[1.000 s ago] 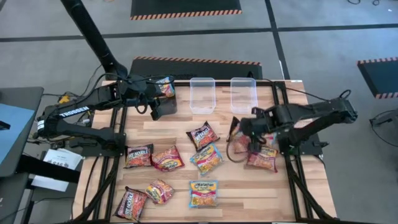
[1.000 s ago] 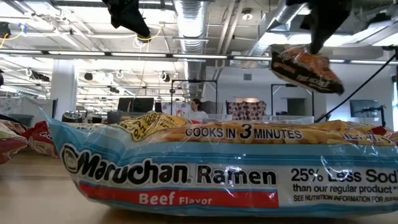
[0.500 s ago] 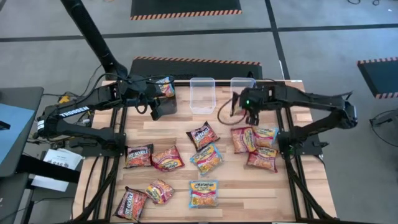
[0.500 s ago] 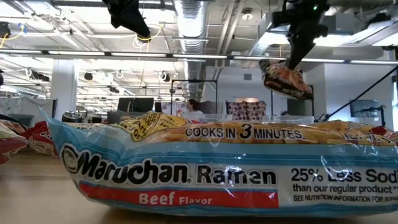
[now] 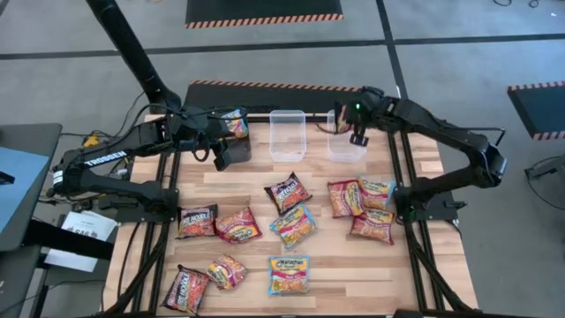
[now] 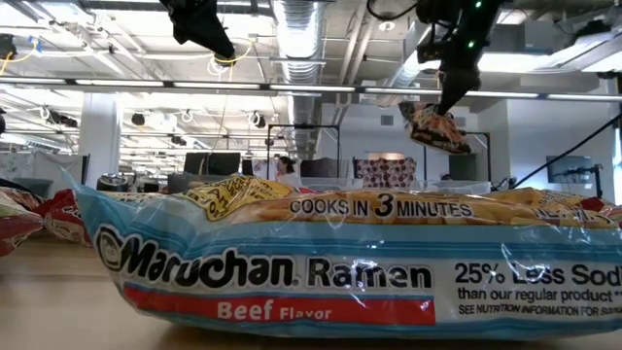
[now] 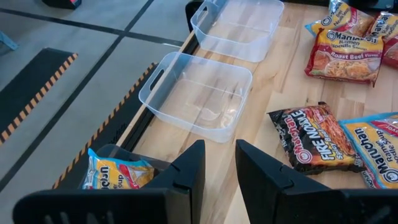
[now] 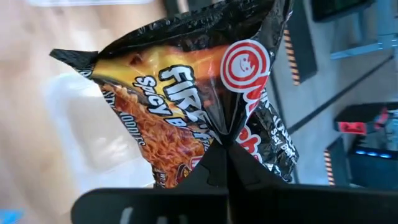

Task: Sort Maruchan noodles
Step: Put the black noodle pack into the right transparent bin

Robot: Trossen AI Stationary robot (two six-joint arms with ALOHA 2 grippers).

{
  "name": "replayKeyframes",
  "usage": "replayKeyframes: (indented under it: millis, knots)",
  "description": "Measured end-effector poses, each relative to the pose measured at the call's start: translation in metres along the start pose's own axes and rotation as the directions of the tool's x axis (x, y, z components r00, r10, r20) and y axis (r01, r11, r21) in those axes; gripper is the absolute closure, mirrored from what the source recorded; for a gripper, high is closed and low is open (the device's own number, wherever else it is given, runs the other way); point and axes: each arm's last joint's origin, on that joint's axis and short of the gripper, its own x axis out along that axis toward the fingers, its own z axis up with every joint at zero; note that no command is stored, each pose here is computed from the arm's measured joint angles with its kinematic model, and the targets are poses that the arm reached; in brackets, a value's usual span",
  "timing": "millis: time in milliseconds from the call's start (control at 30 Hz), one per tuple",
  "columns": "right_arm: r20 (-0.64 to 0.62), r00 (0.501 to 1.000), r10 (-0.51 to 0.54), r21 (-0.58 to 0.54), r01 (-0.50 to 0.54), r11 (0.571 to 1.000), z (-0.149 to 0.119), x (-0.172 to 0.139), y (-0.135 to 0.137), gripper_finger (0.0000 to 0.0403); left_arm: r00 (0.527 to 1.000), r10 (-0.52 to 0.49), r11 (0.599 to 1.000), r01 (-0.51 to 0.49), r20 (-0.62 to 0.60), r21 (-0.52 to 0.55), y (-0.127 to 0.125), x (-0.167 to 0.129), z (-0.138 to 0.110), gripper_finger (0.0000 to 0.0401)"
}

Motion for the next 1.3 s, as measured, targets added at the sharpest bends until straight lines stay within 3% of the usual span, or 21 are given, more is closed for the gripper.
replayKeyframes:
  millis: [267, 600, 1300]
  knots:
    - [-0.056, 0.997, -0.045, -0.017, 0.044, 0.999, 0.004, 0.045, -0.02, 0.04, 1.0, 0.0, 1.0, 0.0, 0.0, 0.0, 0.0, 0.0, 0.0, 0.0323]
    - [-0.174, 0.985, 0.004, -0.027, -0.009, 1.0, 0.005, 0.098, -0.015, 0.04, 1.0, 0.0, 1.0, 0.0, 0.0, -0.002, 0.0, 0.0, 0.0, 0.0323]
    - [-0.249, 0.968, -0.014, 0.006, 0.016, 1.0, 0.008, 0.141, -0.004, 0.04, 1.0, 0.0, 1.0, 0.0, -0.001, -0.027, 0.0, 0.0, 0.0, 0.0323]
